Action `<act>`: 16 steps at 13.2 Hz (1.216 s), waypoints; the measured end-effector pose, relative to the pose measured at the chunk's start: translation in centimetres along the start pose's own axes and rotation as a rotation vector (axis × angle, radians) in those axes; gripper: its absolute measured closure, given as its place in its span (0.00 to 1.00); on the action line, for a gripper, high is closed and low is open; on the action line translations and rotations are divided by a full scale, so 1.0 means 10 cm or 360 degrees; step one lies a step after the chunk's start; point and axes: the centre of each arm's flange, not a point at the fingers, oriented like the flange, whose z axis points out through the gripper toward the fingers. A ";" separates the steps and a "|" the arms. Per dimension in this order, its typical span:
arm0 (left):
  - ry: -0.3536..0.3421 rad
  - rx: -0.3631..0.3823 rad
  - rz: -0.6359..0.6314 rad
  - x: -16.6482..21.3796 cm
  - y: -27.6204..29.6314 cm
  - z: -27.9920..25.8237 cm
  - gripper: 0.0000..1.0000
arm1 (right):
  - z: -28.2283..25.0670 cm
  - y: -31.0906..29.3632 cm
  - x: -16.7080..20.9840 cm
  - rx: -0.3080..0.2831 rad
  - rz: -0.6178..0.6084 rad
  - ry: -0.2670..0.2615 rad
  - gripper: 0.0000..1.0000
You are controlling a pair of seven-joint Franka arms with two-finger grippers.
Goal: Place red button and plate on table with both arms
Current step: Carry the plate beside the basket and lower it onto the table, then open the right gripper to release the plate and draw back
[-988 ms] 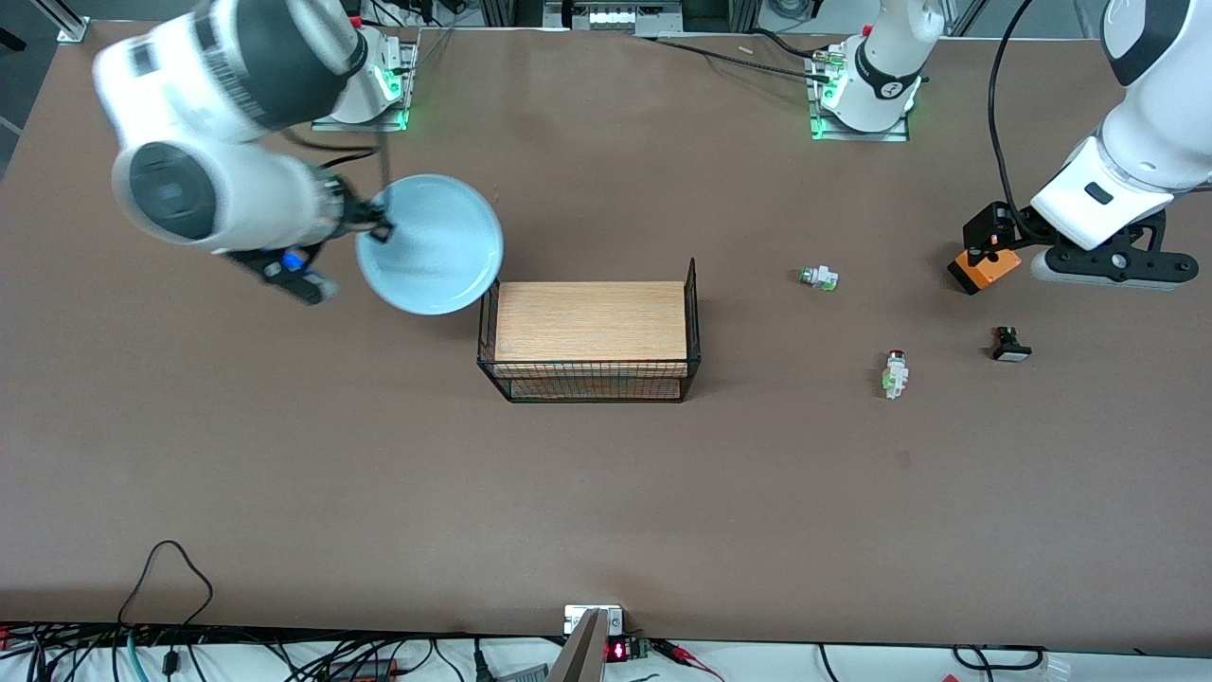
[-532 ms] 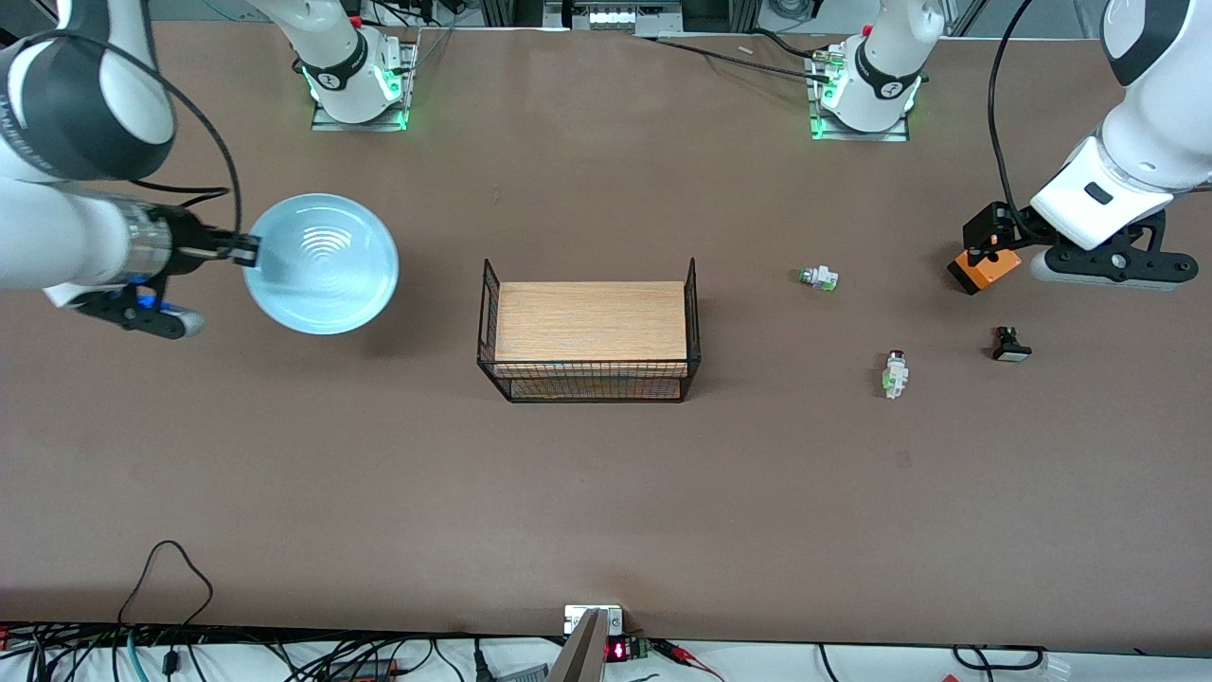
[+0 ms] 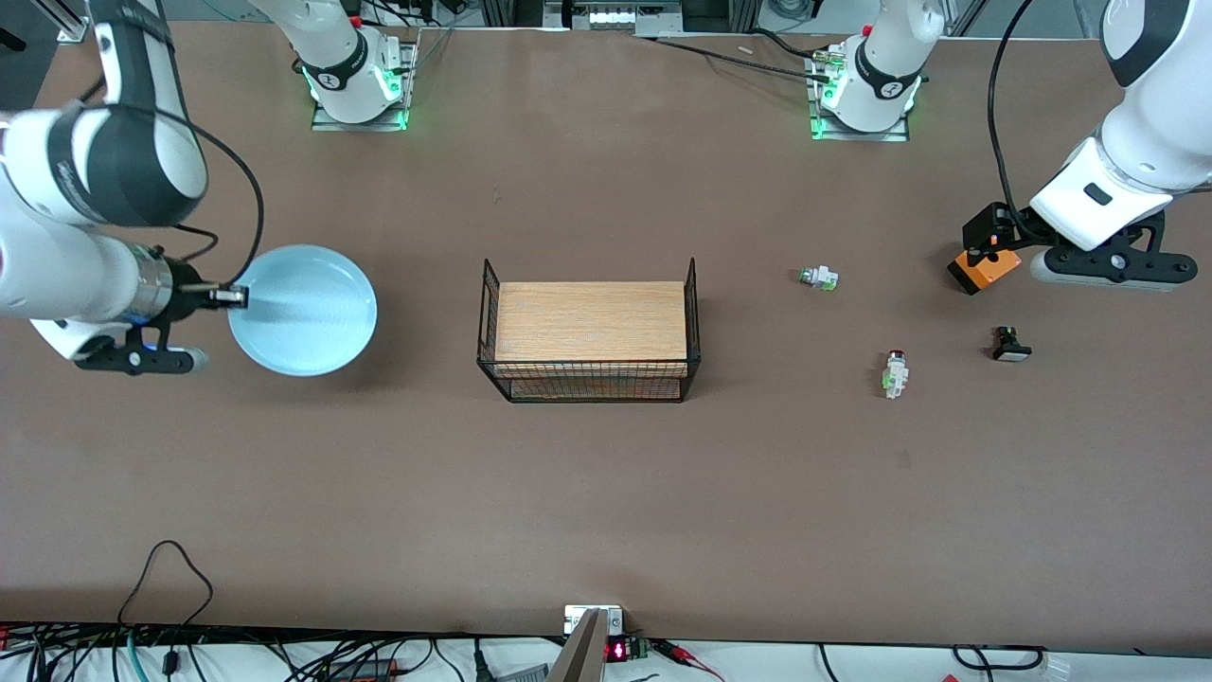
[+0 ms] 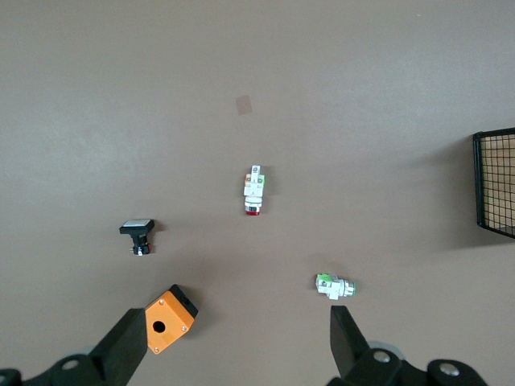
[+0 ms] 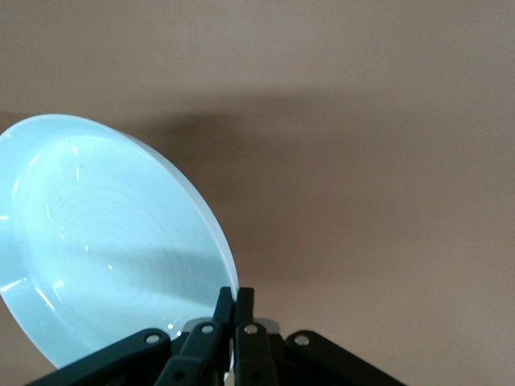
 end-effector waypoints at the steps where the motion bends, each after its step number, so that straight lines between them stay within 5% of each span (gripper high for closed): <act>1: 0.0000 0.0000 0.0000 0.00 0.00 0.00 0.00 | 0.21 0.10 0.05 0.0007 -0.0029 0.0051 0.97; 9: -0.0002 0.0000 0.0000 0.01 0.00 0.01 0.00 | 1.74 0.56 -0.03 0.0012 -0.0152 0.0376 0.97; 16: -0.0003 0.0000 0.0000 0.01 0.00 0.01 0.00 | 2.30 0.70 0.04 -0.0002 -0.0182 0.0446 0.97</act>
